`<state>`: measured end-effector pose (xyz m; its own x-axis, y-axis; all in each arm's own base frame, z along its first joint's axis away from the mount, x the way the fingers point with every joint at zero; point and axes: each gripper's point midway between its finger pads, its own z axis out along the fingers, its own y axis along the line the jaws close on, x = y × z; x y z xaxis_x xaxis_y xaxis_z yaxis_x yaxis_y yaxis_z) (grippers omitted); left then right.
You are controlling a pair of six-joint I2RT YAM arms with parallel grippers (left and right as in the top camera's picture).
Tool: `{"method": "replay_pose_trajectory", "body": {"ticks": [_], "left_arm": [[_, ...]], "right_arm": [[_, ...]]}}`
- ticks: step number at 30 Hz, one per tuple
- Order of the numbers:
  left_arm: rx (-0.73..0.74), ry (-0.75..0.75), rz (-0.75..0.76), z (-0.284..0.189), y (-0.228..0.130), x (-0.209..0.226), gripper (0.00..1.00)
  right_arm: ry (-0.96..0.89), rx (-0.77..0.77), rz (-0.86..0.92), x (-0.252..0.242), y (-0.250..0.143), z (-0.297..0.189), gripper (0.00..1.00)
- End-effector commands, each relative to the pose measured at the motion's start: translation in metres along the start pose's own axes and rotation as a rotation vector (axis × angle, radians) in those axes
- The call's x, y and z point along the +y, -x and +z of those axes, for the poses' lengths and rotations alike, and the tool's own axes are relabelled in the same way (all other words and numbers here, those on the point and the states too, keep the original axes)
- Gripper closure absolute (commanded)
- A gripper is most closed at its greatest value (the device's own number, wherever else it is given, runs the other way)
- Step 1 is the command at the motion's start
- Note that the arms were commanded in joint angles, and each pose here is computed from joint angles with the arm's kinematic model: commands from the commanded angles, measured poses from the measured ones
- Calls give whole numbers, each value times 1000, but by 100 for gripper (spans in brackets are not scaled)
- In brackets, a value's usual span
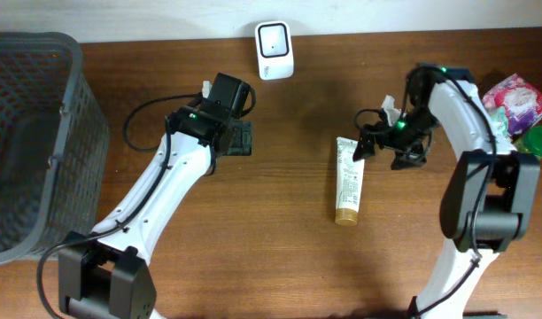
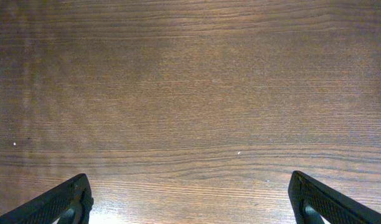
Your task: Scan the item barcode
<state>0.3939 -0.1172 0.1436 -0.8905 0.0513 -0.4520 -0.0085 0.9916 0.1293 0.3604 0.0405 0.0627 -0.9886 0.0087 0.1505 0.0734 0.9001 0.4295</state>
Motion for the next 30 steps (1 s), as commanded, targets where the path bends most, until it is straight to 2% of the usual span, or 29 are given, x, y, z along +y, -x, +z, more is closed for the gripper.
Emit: {"method": "replay_pose_trajectory", "body": {"ticks": [1, 4, 6, 7, 8, 10, 12, 16, 18, 22, 25, 26, 28, 30], "left_arm": [[4, -2, 8, 1, -1, 0, 1], [5, -2, 8, 1, -1, 0, 1], [4, -2, 8, 1, -1, 0, 1], [5, -2, 8, 1, -1, 0, 1], [5, -2, 8, 1, -1, 0, 1], [4, -2, 8, 1, -1, 0, 1], [4, -2, 8, 1, -1, 0, 1], [4, -2, 8, 1, -1, 0, 1], [5, -2, 8, 1, -1, 0, 1], [4, -2, 8, 1, -1, 0, 1], [5, -2, 8, 1, -1, 0, 1], [5, -2, 8, 1, -1, 0, 1], [4, -2, 8, 1, -1, 0, 1], [5, -2, 8, 1, -1, 0, 1]], "right_arm": [[258, -18, 20, 3, -12, 23, 1], [429, -79, 19, 11, -14, 51, 1], [442, -91, 75, 7, -15, 63, 3], [442, -97, 101, 5, -14, 69, 14], [442, -104, 116, 3, -14, 74, 29], [442, -111, 131, 1, -15, 79, 46], [441, -111, 130, 1, -16, 80, 56], [430, -106, 118, 3, -16, 83, 54], [416, -88, 98, 10, -19, 88, 46], [126, -48, 255, -6, -20, 117, 48], [89, -42, 212, 8, -21, 127, 62], [85, -31, 193, 15, -22, 129, 74], [71, -16, 188, 20, -23, 126, 81], [-35, 3, 187, 16, -24, 117, 96]]}}
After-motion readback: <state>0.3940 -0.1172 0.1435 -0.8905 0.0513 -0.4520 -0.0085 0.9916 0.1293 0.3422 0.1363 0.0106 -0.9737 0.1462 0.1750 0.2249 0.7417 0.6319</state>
